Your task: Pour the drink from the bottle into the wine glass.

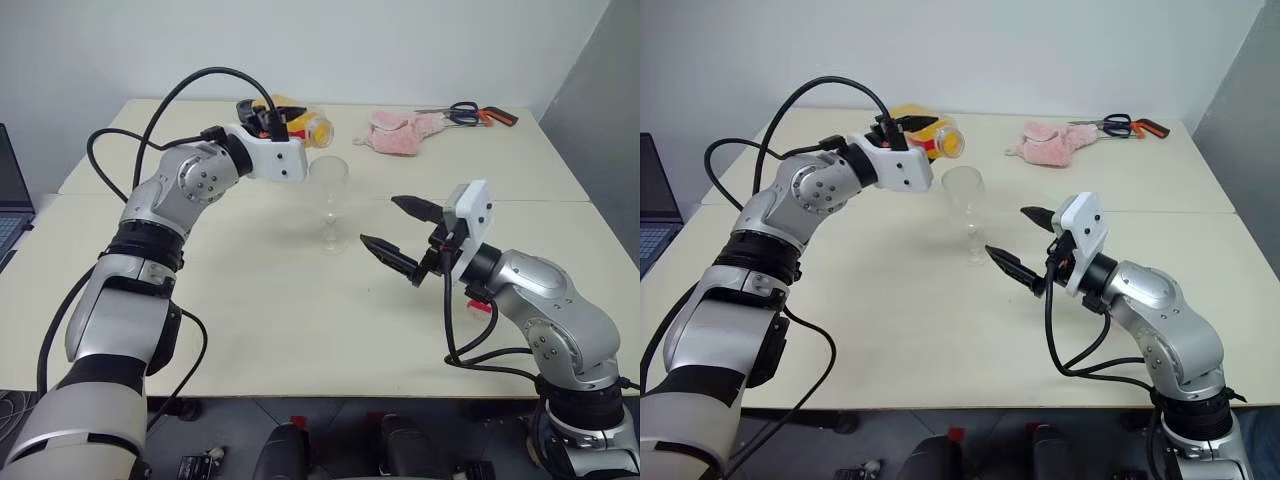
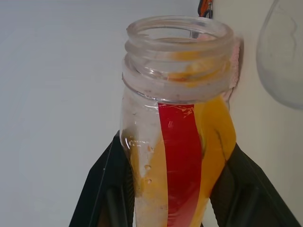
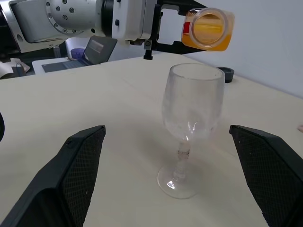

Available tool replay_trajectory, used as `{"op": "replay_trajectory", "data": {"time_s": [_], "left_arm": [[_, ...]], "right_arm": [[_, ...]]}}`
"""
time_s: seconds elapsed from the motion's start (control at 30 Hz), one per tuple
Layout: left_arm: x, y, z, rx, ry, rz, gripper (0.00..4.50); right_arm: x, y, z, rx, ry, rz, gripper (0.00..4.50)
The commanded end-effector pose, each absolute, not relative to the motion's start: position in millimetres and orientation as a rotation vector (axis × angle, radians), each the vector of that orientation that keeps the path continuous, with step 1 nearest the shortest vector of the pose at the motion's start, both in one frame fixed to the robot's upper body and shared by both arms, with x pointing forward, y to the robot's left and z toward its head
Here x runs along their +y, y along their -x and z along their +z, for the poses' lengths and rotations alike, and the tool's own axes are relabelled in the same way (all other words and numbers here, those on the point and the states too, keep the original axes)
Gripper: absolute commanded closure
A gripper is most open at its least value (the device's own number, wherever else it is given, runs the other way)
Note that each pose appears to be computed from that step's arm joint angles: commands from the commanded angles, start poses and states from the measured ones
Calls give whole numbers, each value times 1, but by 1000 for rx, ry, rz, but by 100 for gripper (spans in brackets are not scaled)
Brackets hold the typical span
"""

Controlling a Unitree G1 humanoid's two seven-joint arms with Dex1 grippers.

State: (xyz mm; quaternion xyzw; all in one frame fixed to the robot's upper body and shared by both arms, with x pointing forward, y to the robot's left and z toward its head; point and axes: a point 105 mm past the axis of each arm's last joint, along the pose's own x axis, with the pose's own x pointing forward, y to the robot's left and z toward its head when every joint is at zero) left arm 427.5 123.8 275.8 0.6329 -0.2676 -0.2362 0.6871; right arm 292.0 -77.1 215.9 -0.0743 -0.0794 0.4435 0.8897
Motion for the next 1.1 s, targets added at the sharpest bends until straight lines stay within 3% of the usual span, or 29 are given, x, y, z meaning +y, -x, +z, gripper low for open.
{"op": "replay_trajectory", "data": {"time_s": [0.03,1.1], "left_arm": [[122,-422,305,-699,-1444,-470,287],[127,-421,309,-734,-1519,-440,287]], "right_arm": [[-74,-285,224,-209,158,935,0],[-75,-287,223,-211,162,937,0]]}}
